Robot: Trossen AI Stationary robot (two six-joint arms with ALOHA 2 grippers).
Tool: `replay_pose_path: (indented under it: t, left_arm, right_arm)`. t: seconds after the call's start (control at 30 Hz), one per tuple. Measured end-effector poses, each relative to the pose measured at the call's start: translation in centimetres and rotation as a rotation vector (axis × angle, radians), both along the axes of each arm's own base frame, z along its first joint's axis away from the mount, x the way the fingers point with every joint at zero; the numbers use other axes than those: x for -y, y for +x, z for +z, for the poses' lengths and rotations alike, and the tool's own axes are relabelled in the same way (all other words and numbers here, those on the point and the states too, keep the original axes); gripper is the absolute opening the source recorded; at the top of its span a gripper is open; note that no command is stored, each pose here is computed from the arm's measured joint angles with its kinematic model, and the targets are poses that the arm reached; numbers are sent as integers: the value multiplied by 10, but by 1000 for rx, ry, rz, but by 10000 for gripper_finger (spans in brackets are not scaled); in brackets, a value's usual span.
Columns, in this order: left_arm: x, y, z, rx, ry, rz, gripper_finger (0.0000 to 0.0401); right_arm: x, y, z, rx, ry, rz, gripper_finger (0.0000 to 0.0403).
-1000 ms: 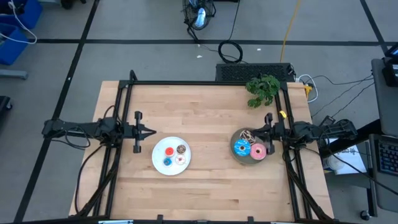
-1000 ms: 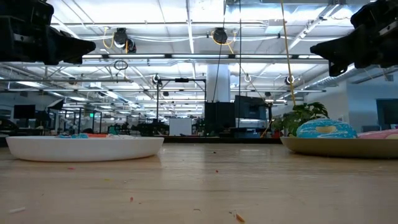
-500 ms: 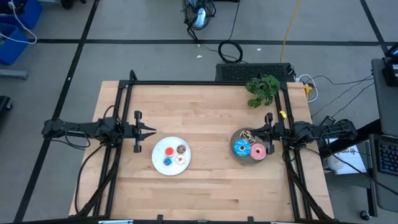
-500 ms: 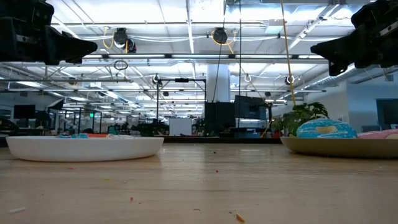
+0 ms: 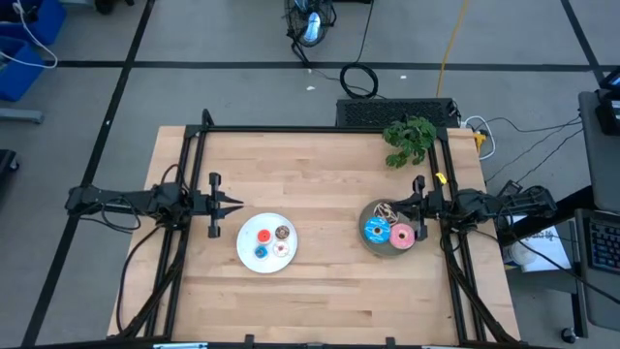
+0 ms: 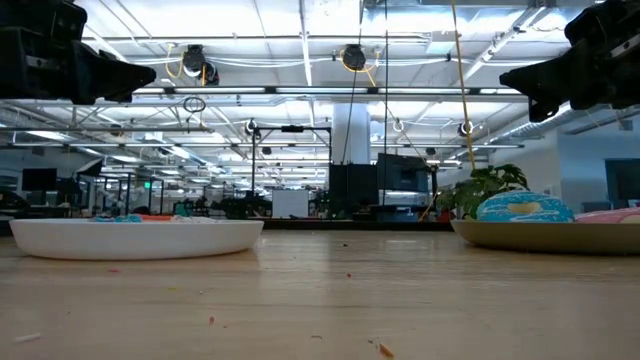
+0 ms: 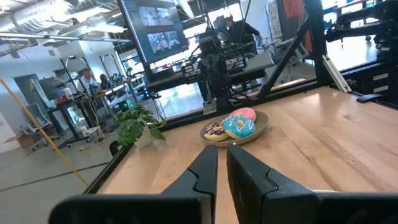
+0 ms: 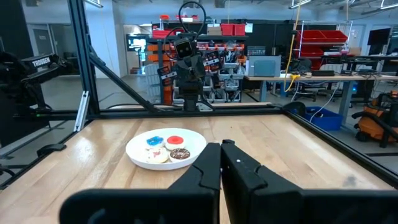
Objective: Pick & Place donuts
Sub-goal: Return to Home Position
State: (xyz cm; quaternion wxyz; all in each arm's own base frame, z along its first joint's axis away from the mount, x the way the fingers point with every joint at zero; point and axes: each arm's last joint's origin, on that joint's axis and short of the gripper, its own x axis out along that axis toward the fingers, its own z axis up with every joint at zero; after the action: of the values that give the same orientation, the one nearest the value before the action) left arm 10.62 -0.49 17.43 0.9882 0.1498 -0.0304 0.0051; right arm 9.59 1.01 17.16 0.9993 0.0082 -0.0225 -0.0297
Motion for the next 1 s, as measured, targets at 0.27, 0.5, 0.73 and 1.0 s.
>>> replay_pose_path:
  t: [0.27, 0.5, 0.73, 1.0]
  left_arm:
    - [0, 0, 0, 0, 0, 0, 48]
    - [0, 0, 0, -1, 1, 0, 38]
    - [0, 0, 0, -1, 1, 0, 37]
    - [0, 0, 0, -1, 2, 1, 37]
  right_arm:
    - [0, 0, 0, 0, 0, 0, 0]
    - [0, 0, 0, 0, 0, 0, 0]
    - [0, 0, 0, 0, 0, 1, 0]
    - [0, 0, 0, 0, 0, 1, 0]
